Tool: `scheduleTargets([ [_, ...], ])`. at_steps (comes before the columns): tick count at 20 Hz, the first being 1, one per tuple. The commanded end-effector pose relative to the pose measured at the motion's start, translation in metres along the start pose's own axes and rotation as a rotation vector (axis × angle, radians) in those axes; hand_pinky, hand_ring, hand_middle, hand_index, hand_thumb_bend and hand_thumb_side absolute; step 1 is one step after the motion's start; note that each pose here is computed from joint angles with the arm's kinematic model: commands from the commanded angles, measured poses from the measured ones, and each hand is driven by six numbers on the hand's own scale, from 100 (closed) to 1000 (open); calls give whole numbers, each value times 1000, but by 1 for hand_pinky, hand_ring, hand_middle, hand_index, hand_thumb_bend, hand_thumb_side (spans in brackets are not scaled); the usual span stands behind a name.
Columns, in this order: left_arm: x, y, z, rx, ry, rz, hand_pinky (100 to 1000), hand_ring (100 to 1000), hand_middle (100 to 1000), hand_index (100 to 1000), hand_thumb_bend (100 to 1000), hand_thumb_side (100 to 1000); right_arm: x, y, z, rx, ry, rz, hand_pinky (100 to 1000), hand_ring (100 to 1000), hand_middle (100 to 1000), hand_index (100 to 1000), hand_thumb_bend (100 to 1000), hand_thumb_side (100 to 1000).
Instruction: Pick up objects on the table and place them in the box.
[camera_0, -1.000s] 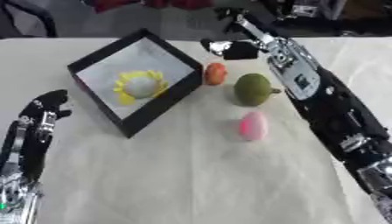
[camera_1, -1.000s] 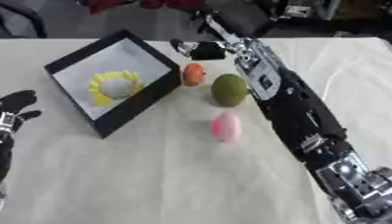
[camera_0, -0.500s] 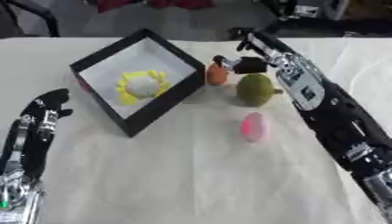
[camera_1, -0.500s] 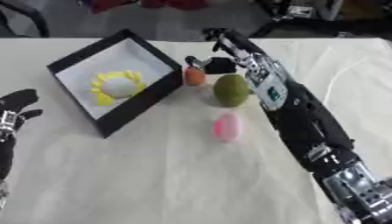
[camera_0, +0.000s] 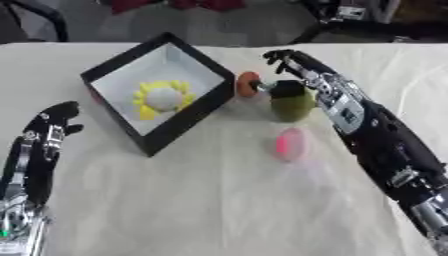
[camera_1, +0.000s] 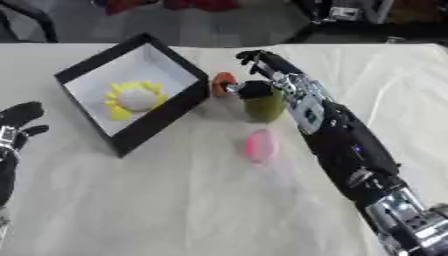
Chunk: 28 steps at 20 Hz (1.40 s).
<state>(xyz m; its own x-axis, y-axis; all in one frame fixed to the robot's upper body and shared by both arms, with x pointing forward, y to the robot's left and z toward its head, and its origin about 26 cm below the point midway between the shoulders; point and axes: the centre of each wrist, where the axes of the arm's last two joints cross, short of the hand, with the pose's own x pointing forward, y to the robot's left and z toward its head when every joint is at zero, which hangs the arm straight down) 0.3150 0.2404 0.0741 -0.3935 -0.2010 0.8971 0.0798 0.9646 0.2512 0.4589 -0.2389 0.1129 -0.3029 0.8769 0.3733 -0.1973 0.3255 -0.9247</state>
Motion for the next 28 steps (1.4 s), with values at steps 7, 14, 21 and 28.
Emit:
scheduleTargets([
  [7, 4, 11, 0, 16, -15, -34, 784, 855, 775, 800, 152, 763, -20, -21, 28, 32, -6, 43, 821, 768, 815, 924, 395, 655],
  [14, 4, 13, 1, 22, -11, -41, 784, 855, 775, 800, 150, 763, -30, -20, 54, 71, 4, 32, 823, 770, 810, 915, 385, 655],
  [21, 3, 13, 1, 22, -10, -43, 784, 854, 775, 800, 149, 763, -44, -10, 60, 136, 58, 41, 819, 752, 742, 837, 177, 408],
  [28, 3, 13, 1, 23, -9, -41, 784, 854, 775, 800, 148, 764, -43, -15, 58, 8, 98, 71, 751, 605, 395, 513, 100, 100],
])
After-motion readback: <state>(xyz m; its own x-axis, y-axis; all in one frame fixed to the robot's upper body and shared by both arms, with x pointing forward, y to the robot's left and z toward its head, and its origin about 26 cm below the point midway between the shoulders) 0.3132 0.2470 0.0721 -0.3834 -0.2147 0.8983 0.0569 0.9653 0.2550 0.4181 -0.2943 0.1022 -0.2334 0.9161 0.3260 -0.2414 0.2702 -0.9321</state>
